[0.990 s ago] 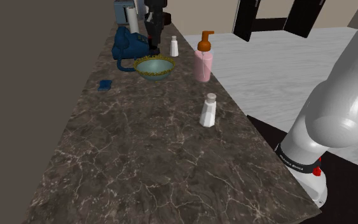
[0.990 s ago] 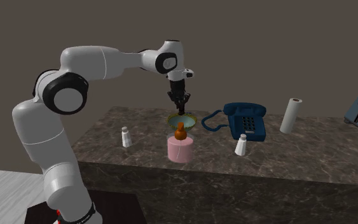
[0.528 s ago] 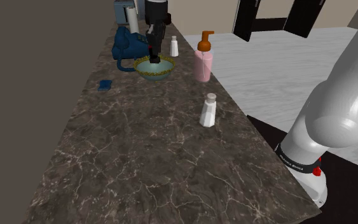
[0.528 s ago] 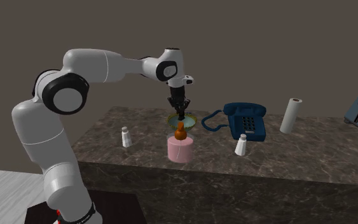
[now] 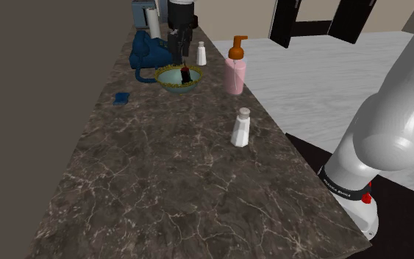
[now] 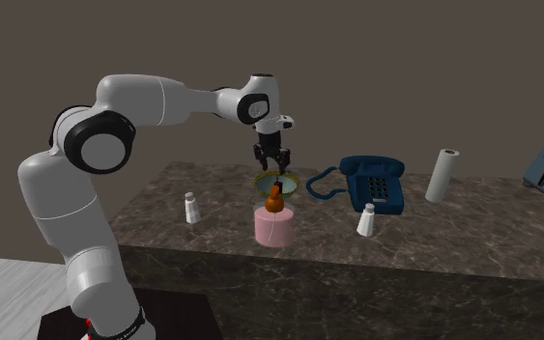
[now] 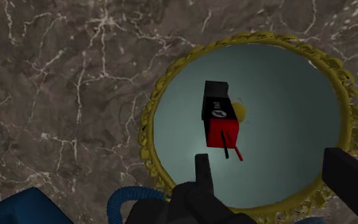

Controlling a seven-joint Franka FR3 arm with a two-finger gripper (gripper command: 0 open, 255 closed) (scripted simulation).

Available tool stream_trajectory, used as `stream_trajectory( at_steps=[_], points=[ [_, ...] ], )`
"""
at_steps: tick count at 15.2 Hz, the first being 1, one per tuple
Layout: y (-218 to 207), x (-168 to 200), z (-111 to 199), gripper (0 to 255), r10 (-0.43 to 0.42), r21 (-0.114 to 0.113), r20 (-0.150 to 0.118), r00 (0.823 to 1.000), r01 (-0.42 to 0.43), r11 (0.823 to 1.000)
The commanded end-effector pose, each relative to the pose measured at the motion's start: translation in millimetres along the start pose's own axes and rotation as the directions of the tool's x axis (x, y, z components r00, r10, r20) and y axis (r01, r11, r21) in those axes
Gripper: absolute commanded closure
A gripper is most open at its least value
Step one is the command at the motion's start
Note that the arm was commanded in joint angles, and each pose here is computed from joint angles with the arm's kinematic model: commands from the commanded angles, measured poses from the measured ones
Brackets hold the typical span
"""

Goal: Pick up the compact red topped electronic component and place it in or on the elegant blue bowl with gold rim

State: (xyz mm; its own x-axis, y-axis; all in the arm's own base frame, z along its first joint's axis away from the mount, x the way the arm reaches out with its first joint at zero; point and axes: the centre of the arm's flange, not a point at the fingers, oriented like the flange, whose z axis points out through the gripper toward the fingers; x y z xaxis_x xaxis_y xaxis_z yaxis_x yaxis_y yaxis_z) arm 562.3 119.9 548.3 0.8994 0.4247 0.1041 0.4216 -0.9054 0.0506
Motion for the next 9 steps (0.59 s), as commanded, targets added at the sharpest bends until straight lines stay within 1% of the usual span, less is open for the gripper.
stream_trajectory(
  at_steps=[1, 4, 8, 9],
  points=[
    [0, 0, 0, 0, 0.000, 0.000, 0.000, 1.000, 0.000, 1.000],
    [0, 0, 0, 0, 0.000, 0.000, 0.000, 1.000, 0.000, 1.000],
    [0, 0, -50, 0, 0.000, 0.000, 0.000, 1.000, 0.000, 1.000],
    [0, 0, -50, 0, 0.000, 0.000, 0.000, 1.000, 0.000, 1.000]
  ],
)
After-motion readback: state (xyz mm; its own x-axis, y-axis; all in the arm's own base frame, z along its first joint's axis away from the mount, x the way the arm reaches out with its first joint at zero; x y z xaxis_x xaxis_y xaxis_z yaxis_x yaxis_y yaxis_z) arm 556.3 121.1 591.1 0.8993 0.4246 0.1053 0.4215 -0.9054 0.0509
